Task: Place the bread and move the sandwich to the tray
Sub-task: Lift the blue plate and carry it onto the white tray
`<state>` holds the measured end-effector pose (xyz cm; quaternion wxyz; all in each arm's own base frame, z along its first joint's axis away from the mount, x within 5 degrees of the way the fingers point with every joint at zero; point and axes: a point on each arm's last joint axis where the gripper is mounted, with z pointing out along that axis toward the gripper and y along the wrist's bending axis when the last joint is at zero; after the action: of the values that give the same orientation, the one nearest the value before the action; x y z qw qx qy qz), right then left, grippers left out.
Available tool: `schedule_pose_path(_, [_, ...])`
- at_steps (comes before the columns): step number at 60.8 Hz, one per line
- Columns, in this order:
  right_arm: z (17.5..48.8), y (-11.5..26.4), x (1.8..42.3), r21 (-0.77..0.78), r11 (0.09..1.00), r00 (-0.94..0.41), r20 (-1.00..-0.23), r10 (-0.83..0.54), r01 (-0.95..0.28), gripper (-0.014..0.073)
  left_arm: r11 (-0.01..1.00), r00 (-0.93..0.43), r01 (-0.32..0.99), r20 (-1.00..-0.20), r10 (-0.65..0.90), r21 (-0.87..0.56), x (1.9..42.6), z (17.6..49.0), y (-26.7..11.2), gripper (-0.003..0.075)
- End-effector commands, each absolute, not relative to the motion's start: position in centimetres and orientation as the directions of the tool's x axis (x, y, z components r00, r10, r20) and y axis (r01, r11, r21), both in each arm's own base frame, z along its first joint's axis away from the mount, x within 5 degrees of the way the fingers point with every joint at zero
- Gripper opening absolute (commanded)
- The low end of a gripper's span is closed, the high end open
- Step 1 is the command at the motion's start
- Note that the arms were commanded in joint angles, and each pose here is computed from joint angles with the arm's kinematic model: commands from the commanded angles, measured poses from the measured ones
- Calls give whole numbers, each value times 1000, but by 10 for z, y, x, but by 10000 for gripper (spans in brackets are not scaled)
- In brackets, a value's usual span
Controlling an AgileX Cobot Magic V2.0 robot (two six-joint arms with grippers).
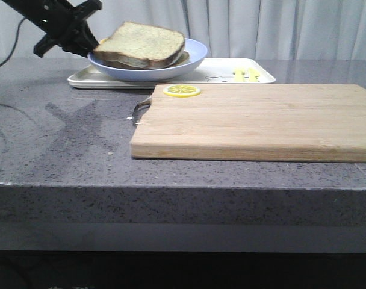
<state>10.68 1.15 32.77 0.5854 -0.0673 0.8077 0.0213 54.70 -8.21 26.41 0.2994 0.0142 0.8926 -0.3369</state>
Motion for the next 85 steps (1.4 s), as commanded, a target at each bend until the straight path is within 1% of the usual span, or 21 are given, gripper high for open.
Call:
schedule_pose_path(1, [343,11,109,-47,992,-207,-976,-71,-118,-109,691,-742,322,-626,-240,-647,532,323,-100,-17])
schedule_pose_path(8, [343,11,109,-47,992,-207,-976,-71,-118,-109,705,-739,321,-633,-231,-633,535,315,-109,-17])
schedule_pose_path(12, [343,11,109,-47,992,-207,-976,-71,-118,-109,714,-710,324,-658,-250,-621,539,315,-111,-17])
schedule_pose_path(16, [343,11,109,-47,992,-208,-976,-71,-118,-109,733,-667,344,-702,-248,-587,542,316,-111,-18])
schedule_pose_path(26, [343,11,109,-47,992,-208,-976,-71,-118,-109,746,-608,370,-752,-256,-553,546,320,-109,-18])
schedule_pose_path(30, [343,11,109,-47,992,-208,-976,-71,-118,-109,759,-583,400,-782,-222,-514,546,321,-110,-17])
schedule_pose_path(43, [343,11,109,-47,992,-207,-976,-71,-118,-109,768,-545,478,-829,-121,-426,543,318,-127,-15])
schedule_pose_path(51, [343,11,109,-47,992,-207,-976,-71,-118,-109,789,-536,481,-840,-80,-383,545,311,-134,-11])
schedule_pose_path(56, [343,11,109,-47,992,-207,-976,-71,-118,-109,790,-539,482,-839,-73,-379,547,305,-136,18])
schedule_pose_path(77, [343,11,109,-47,992,-206,-976,-71,-118,-109,803,-520,462,-848,-99,-377,554,296,-133,278])
schedule_pose_path(81, [343,11,109,-47,992,-203,-977,-70,-117,-109,799,-515,463,-850,-109,-383,553,299,-132,304])
schedule_pose_path(85, [344,11,109,-47,992,-202,-977,-70,-117,-109,792,-498,471,-858,-124,-388,552,308,-129,306])
